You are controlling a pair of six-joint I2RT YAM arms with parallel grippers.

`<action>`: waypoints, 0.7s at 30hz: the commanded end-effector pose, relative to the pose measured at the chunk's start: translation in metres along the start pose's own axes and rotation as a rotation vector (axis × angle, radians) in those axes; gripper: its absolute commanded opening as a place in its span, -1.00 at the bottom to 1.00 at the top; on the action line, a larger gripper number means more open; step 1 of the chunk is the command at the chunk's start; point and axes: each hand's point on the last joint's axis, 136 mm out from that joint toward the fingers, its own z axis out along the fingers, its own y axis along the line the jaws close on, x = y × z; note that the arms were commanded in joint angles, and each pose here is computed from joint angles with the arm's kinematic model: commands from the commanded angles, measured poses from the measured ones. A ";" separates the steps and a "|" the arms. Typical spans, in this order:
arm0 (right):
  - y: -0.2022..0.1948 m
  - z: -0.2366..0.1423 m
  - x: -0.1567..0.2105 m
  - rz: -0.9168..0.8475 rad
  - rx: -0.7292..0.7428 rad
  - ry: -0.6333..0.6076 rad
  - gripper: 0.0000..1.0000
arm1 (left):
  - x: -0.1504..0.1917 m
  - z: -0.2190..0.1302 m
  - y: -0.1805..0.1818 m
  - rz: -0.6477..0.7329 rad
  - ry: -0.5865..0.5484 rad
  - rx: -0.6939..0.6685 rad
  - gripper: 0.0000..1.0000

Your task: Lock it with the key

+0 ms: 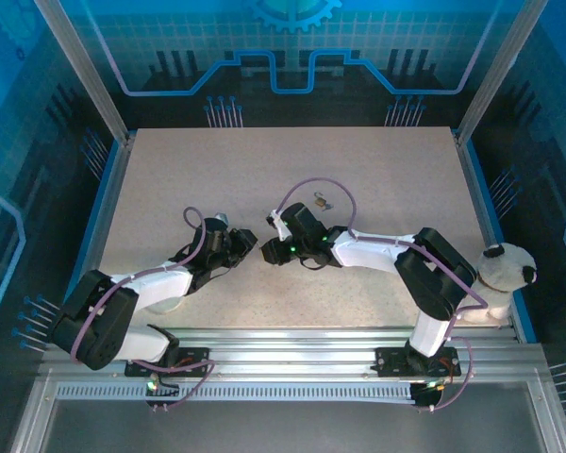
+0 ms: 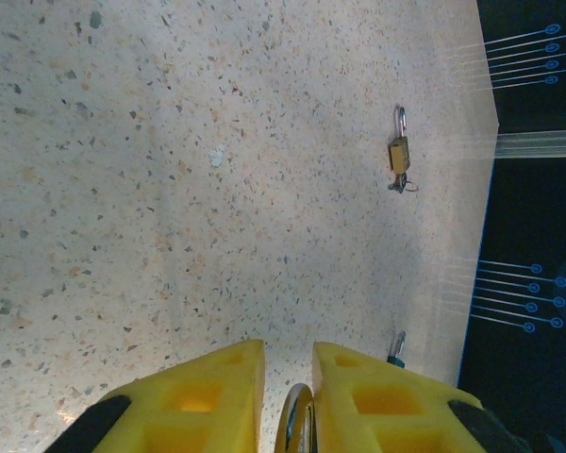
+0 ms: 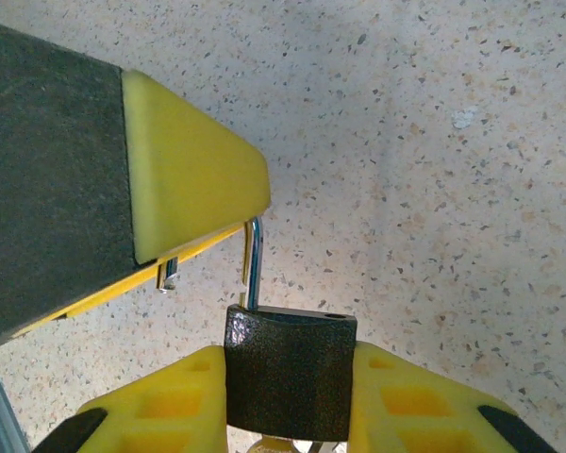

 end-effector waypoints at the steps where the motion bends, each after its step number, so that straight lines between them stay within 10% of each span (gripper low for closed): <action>1: 0.005 -0.008 -0.013 0.007 -0.030 -0.047 -0.47 | 0.005 -0.002 0.006 -0.001 0.010 -0.010 -0.60; 21: 0.008 -0.007 -0.013 0.014 -0.046 -0.044 -0.48 | 0.003 -0.005 0.002 0.021 0.004 -0.020 -0.88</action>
